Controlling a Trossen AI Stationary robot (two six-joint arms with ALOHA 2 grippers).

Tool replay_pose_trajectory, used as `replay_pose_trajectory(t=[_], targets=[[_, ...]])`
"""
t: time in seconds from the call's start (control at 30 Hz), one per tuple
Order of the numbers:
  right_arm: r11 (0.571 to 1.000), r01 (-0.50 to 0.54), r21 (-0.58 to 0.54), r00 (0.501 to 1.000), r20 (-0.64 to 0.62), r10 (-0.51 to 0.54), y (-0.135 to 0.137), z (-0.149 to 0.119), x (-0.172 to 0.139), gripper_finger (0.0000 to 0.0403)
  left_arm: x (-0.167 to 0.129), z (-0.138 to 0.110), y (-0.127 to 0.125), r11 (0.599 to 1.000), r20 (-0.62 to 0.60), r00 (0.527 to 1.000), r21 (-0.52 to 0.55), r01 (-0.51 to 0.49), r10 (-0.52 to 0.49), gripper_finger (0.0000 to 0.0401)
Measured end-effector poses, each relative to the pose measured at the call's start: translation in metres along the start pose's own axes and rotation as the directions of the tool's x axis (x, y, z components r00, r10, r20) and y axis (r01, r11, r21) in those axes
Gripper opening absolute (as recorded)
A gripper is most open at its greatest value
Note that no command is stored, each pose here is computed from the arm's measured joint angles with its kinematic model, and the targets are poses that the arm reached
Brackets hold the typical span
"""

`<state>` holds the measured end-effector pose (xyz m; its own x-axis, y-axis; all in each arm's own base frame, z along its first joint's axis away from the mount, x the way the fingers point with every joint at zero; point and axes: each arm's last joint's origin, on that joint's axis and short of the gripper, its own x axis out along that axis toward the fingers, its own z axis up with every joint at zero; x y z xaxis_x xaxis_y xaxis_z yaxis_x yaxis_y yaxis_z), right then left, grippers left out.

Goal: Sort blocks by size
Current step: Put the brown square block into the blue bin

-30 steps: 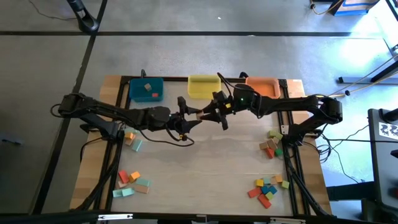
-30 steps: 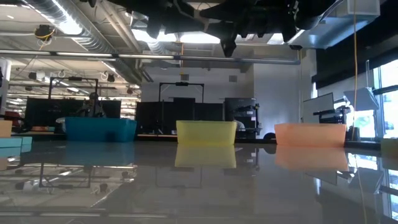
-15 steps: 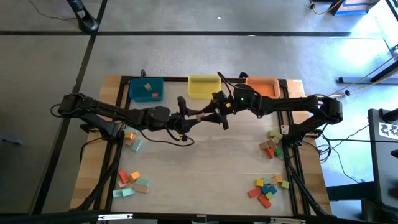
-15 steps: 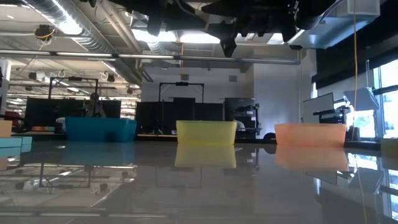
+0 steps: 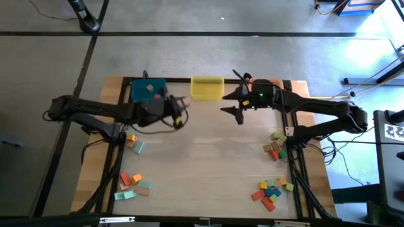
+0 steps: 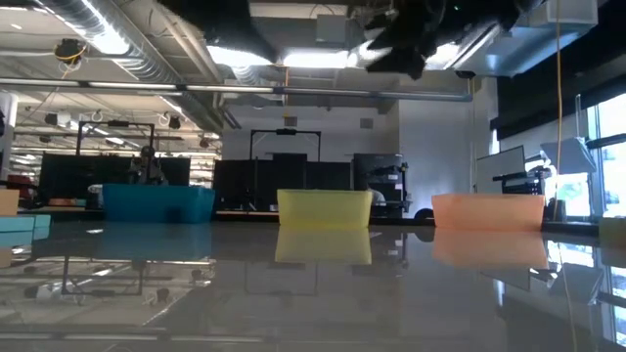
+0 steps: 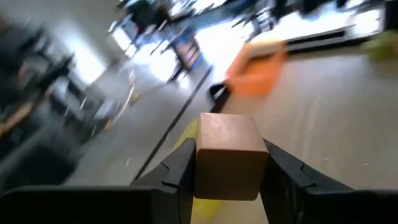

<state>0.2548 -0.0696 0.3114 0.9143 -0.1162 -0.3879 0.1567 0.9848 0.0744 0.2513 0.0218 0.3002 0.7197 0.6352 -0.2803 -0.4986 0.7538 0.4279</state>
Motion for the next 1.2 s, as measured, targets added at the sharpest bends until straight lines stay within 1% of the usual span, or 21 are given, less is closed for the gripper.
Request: replay_pose_trajectory(t=[0.07, 0.1, 0.23, 0.4, 0.6, 0.7, 0.77, 0.87, 1.03, 1.2], targets=[[0.997, 0.075, 0.0, 0.997, -0.027, -0.075, -0.002, -0.003, -0.001, 0.0269, 0.005, -0.007, 0.013, 0.997, -0.057, 0.997, -0.052, -0.052, 0.049, 0.0122], [0.996, 0.094, 0.001, 0.995, -0.046, -0.094, -0.002, -0.005, -0.001, 0.0269, 0.009, -0.011, 0.02, 0.994, -0.094, 0.993, -0.07, -0.078, 0.071, 0.0123], [0.995, 0.102, 0.004, 0.988, -0.119, -0.101, -0.004, -0.013, 0.007, 0.0269, 0.022, -0.031, 0.045, 0.974, -0.247, 0.956, -0.123, -0.19, 0.156, 0.0124], [0.992, 0.128, -0.005, 0.977, -0.174, -0.127, -0.007, -0.022, 0.02, 0.0269, 0.03, -0.054, 0.073, 0.936, -0.409, 0.883, -0.158, -0.316, 0.229, 0.0125], [0.992, 0.127, -0.025, 0.965, -0.229, -0.129, -0.01, -0.033, 0.039, 0.0269, 0.034, -0.077, 0.1, 0.891, -0.546, 0.806, -0.215, -0.4, 0.229, 0.0126], [0.992, 0.126, -0.029, 0.962, -0.242, -0.129, -0.011, -0.037, 0.048, 0.0269, 0.036, -0.087, 0.109, 0.872, -0.596, 0.778, -0.257, -0.417, 0.197, 0.0126], [0.992, 0.124, -0.039, 0.958, -0.254, -0.13, -0.012, -0.04, 0.051, 0.0269, 0.038, -0.092, 0.113, 0.856, -0.617, 0.768, -0.294, -0.426, 0.17, 0.0126], [0.991, 0.123, -0.048, 0.953, -0.273, -0.131, -0.012, -0.043, 0.055, 0.0269, 0.043, -0.1, 0.118, 0.842, -0.657, 0.737, -0.301, -0.448, 0.157, 0.0126], [0.991, 0.123, -0.048, 0.949, -0.286, -0.132, -0.013, -0.045, 0.058, 0.0269, 0.054, -0.114, 0.122, 0.831, -0.712, 0.685, -0.28, -0.481, 0.156, 0.0127], [0.991, 0.123, -0.048, 0.948, -0.291, -0.131, -0.013, -0.046, 0.057, 0.0269, 0.063, -0.124, 0.122, 0.836, -0.748, 0.647, -0.255, -0.486, 0.148, 0.0127]])
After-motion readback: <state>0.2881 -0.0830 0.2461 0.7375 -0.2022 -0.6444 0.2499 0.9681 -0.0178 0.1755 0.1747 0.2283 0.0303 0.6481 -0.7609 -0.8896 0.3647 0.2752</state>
